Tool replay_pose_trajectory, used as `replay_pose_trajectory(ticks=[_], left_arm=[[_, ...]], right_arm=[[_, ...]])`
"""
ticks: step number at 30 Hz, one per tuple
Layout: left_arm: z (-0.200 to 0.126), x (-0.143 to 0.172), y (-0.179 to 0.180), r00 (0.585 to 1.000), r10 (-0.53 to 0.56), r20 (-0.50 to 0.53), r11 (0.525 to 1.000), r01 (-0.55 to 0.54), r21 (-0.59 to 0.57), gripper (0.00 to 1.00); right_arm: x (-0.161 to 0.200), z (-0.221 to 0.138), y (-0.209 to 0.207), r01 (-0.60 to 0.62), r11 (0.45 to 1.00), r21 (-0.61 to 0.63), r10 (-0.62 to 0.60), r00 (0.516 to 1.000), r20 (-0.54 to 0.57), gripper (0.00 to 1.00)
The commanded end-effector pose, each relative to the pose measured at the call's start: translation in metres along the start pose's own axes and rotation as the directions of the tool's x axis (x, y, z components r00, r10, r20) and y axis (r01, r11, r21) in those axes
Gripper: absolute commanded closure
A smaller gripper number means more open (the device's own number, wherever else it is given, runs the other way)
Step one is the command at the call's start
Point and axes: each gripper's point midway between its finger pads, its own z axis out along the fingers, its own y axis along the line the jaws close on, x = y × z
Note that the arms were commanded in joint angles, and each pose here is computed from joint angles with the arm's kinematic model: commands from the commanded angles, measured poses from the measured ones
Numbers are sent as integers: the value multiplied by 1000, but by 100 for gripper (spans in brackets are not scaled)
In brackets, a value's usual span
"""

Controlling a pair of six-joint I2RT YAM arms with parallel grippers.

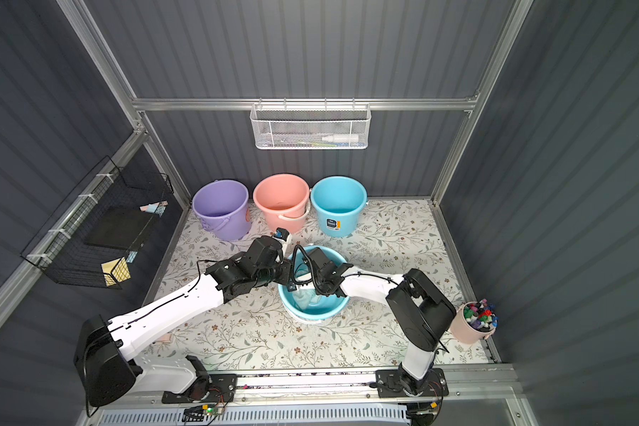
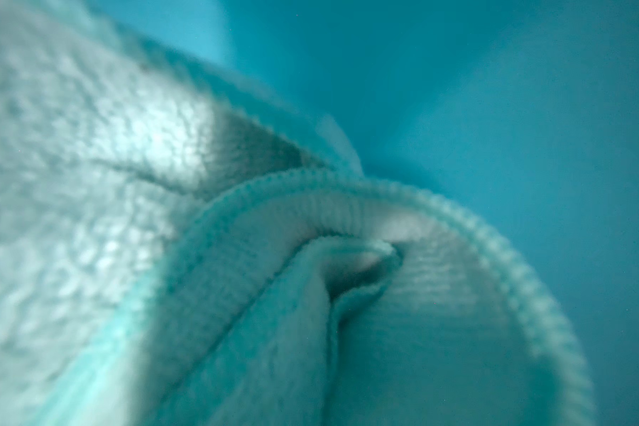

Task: Wipe the inside of the bucket with a cloth
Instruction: Wipe the dirt from the inside of the bucket.

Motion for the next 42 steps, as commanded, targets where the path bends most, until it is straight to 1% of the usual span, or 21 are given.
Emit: replay_pose_trajectory(ticks=[1, 5, 7, 11, 14, 19, 20, 21, 22, 26, 29, 33, 37, 40, 42], left_arm=[[-26, -33, -8, 990, -19, 137, 999, 15, 36, 100], [-27, -33, -2, 988, -33, 150, 999, 33, 7, 100], [-26, -33, 1, 988, -34, 152, 999, 35, -5, 100], [-23, -31, 2, 988, -31, 150, 999, 33, -12, 100], [-22, -31, 1, 988, -27, 149, 1000, 29, -10, 100], [-20, -29, 1, 989, -20, 145, 1000, 22, -12, 100], [-20, -30, 1, 989, -20, 146, 1000, 22, -12, 100], [-20, -30, 1, 989, -19, 147, 1000, 21, -12, 100], [-20, -31, 1, 989, -20, 149, 1000, 22, -12, 100], [-21, -30, 1, 989, -22, 149, 1000, 24, -10, 100], [-21, -31, 1, 988, -25, 152, 1000, 26, -8, 100], [-22, -31, 2, 988, -24, 153, 1000, 26, -12, 100], [-24, -32, 0, 987, -25, 158, 1000, 25, 0, 100], [-23, -32, -1, 987, -24, 160, 1000, 23, 9, 100], [-23, -32, -2, 987, -23, 158, 1000, 22, 11, 100]], right_arm=[[6, 1, 29, -36, 994, -105, 33, 999, -24, 100], [9, -28, 15, -46, 996, -77, 44, 999, -28, 100], [11, -50, 11, -49, 996, -79, 48, 999, -22, 100], [17, -92, 14, -36, 995, -93, 35, 999, -8, 100], [23, -118, 13, -26, 997, -78, 26, 1000, -4, 100], [29, -160, 2, 51, 999, -8, -51, 999, 13, 100], [31, -163, 2, 69, 998, -8, -69, 998, 4, 100], [32, -176, -5, 76, 997, 25, -76, 997, 4, 100], [35, -182, -7, 89, 996, 32, -89, 996, -9, 100], [46, -194, -7, 139, 990, -3, -139, 988, -74, 100], [48, -200, -13, 137, 991, -6, -137, 985, -109, 100], [46, -195, -4, 128, 986, -104, -141, 982, -129, 100], [39, -185, 3, 96, 980, -177, -121, 983, -137, 100], [30, -170, 7, 91, 970, -227, -123, 984, -129, 100], [26, -160, 9, 68, 963, -259, -108, 984, -143, 100]])
